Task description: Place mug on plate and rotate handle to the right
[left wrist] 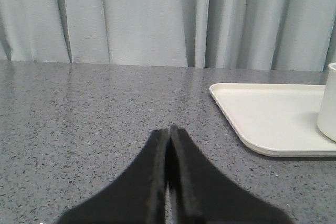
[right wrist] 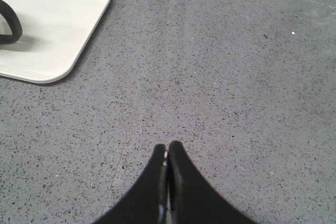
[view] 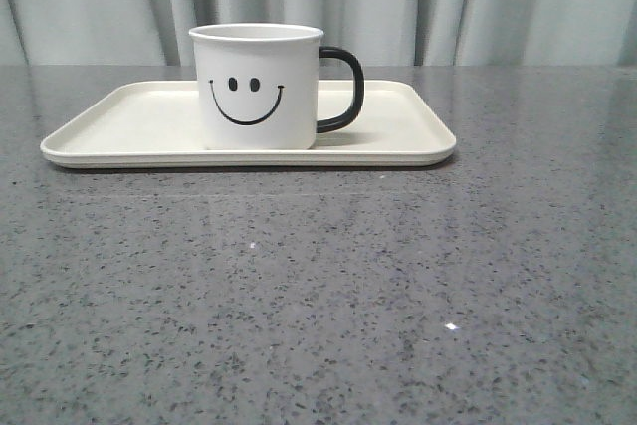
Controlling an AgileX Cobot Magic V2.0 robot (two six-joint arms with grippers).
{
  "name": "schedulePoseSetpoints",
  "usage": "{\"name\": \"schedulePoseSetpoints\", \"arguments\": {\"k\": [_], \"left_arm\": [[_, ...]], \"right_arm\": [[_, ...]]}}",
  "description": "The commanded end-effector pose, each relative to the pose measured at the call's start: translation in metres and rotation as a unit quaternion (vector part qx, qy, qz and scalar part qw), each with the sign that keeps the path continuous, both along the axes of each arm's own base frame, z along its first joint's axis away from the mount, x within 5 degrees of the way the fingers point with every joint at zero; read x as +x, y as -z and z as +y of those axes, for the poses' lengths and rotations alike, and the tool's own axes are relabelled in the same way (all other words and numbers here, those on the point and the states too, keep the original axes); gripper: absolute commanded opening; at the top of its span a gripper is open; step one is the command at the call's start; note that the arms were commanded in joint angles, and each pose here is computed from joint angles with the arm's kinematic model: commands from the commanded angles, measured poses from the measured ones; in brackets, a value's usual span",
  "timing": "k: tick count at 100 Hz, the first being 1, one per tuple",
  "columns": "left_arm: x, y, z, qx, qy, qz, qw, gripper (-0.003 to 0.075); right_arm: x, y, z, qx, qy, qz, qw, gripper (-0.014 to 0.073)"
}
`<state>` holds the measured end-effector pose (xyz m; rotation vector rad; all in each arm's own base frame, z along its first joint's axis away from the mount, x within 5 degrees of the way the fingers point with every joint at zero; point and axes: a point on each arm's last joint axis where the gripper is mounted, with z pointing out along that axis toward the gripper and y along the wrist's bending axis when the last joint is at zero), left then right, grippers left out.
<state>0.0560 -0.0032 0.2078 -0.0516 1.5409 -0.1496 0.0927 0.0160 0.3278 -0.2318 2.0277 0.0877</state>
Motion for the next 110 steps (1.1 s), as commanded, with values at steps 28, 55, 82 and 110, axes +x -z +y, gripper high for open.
{"name": "schedulePoseSetpoints", "arguments": {"k": [28,55,82,110], "left_arm": [[-0.003,-0.006,-0.001,-0.008,0.008,-0.052,0.999,-0.0020],[-0.003,-0.006,-0.001,-0.008,0.008,-0.052,0.999,-0.0020],[-0.003,-0.006,-0.001,-0.008,0.008,-0.052,0.999,-0.0020],[-0.003,-0.006,-0.001,-0.008,0.008,-0.052,0.999,-0.0020]], "right_arm": [[0.001,-0.017,-0.005,-0.008,0.021,-0.136,0.990,-0.0064],[-0.022,0.034,-0.009,0.009,0.037,-0.238,0.970,-0.0064],[-0.041,0.091,-0.011,0.034,0.042,-0.254,0.966,-0.0064],[-0.039,0.118,-0.011,0.053,0.050,-0.257,0.964,-0.0064]]}}
